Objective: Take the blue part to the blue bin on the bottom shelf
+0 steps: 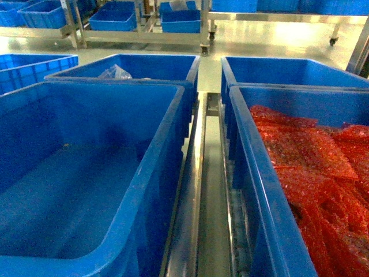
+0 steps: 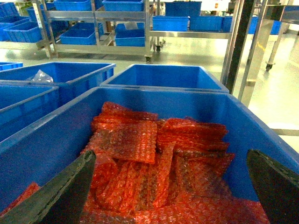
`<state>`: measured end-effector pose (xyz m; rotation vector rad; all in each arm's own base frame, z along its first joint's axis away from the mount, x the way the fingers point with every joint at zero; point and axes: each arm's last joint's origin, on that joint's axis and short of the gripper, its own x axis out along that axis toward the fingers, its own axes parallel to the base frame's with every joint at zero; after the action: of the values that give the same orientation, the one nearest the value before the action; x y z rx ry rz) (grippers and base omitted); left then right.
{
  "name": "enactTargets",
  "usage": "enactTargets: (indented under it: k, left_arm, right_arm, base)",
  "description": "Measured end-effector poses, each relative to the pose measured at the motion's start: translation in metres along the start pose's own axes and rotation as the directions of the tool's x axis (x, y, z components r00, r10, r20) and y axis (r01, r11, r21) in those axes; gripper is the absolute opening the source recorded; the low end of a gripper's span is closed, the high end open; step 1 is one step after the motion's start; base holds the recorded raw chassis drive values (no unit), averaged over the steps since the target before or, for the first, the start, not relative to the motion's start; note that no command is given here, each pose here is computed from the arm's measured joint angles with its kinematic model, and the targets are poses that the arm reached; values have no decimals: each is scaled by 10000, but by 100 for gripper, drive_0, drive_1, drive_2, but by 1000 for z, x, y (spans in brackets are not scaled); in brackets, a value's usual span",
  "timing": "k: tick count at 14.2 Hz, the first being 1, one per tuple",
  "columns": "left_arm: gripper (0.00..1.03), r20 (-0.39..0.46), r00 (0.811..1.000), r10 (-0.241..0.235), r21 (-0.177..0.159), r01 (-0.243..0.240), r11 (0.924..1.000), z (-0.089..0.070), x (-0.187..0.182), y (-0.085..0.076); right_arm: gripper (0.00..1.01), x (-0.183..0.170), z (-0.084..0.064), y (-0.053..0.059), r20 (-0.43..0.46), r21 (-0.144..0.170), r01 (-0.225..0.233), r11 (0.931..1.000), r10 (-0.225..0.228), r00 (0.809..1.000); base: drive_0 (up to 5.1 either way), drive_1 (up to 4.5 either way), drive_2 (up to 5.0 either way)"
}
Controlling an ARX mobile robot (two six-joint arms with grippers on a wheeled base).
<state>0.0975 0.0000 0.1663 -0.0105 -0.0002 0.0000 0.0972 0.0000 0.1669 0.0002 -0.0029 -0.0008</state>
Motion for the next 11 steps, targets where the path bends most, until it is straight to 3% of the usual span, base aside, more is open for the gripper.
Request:
enactTargets:
  k: [11]
  left_arm:
    - [98, 0, 10000, 0, 0, 0, 10000, 0, 0, 0]
  right_arm:
    - [98, 0, 0, 0, 0, 0, -4, 10000, 4, 10000]
  base:
    - [0, 0, 0]
